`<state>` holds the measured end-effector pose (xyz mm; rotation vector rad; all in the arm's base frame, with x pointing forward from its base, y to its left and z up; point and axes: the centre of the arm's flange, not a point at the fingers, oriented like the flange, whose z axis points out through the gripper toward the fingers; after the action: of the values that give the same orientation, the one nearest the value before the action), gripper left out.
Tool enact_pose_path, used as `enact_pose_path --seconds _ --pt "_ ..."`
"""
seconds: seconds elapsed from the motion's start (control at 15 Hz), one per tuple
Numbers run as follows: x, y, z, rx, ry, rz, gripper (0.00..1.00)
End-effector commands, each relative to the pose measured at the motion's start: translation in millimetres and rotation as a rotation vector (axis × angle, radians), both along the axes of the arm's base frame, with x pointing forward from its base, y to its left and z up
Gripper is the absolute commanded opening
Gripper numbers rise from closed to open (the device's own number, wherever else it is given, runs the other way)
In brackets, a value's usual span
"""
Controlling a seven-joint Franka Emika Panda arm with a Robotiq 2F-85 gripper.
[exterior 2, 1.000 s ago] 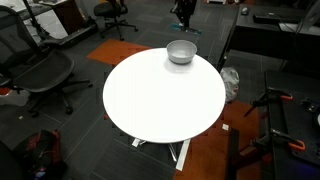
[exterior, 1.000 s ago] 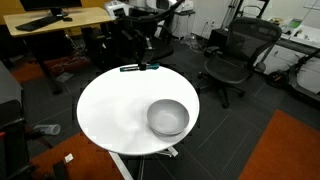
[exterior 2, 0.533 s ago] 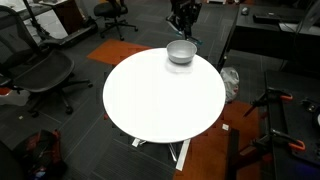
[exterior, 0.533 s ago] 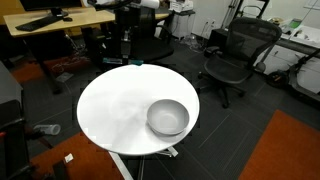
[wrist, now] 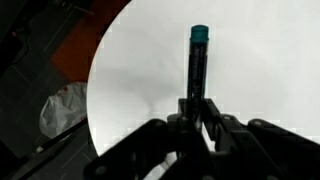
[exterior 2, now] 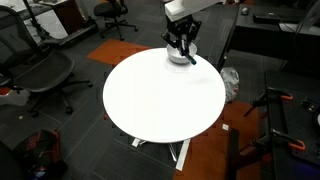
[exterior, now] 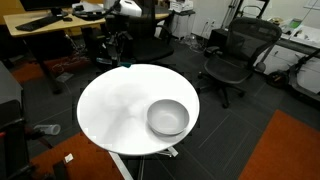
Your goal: Take the blue pen out of the grey bowl
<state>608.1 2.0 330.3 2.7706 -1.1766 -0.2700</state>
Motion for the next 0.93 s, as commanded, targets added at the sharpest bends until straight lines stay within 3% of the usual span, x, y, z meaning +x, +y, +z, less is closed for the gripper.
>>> enact_pose_path --seconds 0.0,0.4,0.87 --pt "-2 24 -19 0.002 -0.059 -0.043 0.05" --pt "13 63 -50 0.004 -0.136 -0.026 0.05" --pt "19 97 -84 0.017 -0.12 0.03 0.05"
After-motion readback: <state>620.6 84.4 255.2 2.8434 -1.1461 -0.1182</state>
